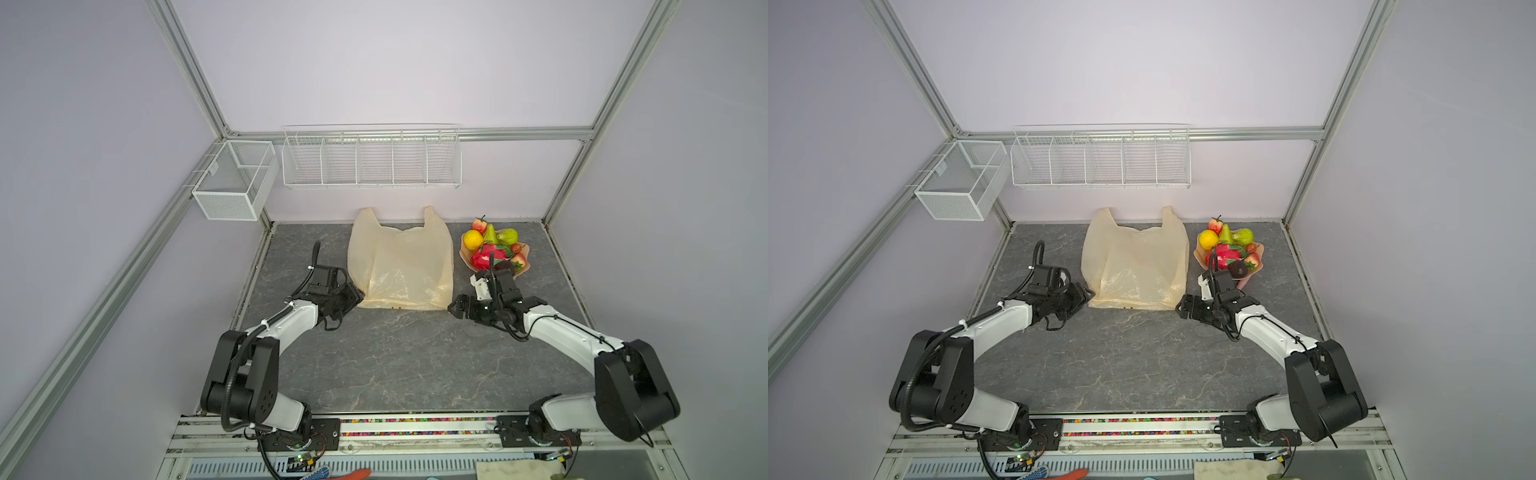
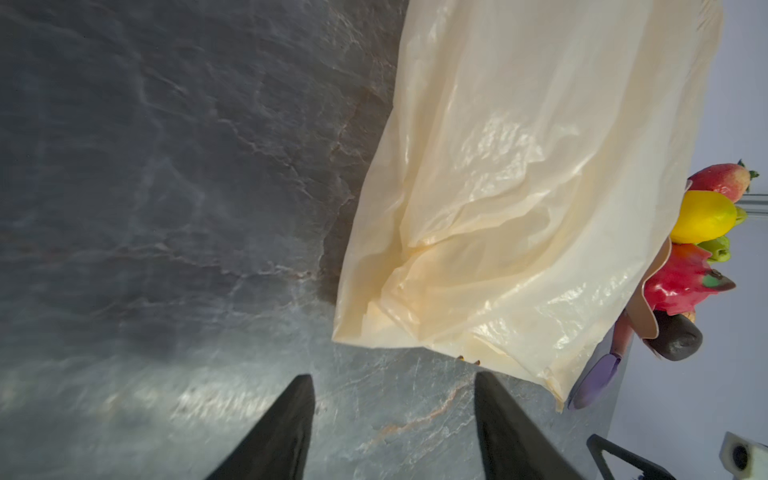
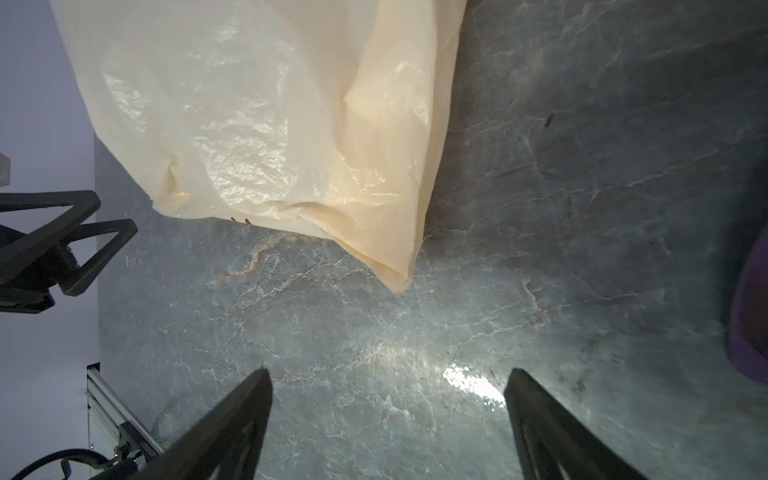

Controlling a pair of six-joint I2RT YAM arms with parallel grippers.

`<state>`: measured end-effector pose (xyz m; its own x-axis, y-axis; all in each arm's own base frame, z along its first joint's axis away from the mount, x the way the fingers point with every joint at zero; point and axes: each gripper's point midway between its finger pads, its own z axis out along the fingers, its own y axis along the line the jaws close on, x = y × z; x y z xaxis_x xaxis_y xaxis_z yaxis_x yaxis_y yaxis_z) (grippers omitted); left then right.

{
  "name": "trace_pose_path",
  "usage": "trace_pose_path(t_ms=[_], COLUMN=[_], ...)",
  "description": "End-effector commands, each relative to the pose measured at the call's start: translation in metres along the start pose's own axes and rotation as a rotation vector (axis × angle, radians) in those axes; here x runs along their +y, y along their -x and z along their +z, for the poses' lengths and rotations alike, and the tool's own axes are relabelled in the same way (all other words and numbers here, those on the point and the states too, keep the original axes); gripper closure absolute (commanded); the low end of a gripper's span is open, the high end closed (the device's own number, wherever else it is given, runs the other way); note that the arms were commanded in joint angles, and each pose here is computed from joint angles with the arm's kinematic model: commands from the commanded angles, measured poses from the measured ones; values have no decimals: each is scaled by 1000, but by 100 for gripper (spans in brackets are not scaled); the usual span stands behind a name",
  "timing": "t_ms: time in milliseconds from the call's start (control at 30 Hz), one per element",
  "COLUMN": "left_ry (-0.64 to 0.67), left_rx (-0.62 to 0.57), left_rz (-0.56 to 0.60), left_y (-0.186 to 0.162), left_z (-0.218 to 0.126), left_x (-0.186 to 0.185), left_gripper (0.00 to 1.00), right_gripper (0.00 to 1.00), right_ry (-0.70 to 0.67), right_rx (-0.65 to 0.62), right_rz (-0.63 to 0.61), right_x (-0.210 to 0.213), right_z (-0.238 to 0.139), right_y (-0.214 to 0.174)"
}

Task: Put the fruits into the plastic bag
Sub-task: 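Reach both grippers to the bag's two bottom corners and pinch them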

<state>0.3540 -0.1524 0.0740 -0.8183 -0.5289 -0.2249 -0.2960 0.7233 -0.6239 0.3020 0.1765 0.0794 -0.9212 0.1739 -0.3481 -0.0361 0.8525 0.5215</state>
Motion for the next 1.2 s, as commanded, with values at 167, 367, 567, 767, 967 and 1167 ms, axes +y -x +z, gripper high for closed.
trace_pose_path(t_ms=[167,367,567,767,967,1167], left_ry=[-47,-42,20,73,78,5], left_rx=[-29,8,77,116,133,120], left_rz=[-48,-78,-72,-32,-15,105], left_y=[22,15,-2,-10,-16,-10], left_z=[24,36,41,40,39,16], left_x=[-16,-9,9,20,24,1], left_gripper=[45,57,80,91,100,100], right_gripper=[19,27,41,59,78,94], right_ry=[-30,-60,-61,-104,-106,-156], right_rx=[-11,-13,-7,-6,19,7], right_rz=[53,99,150,180,204,237], right_x=[0,-7,-4,-12,-16,-28], right_z=[25,43,58,58,61,52], right_y=[17,26,37,35,27,19])
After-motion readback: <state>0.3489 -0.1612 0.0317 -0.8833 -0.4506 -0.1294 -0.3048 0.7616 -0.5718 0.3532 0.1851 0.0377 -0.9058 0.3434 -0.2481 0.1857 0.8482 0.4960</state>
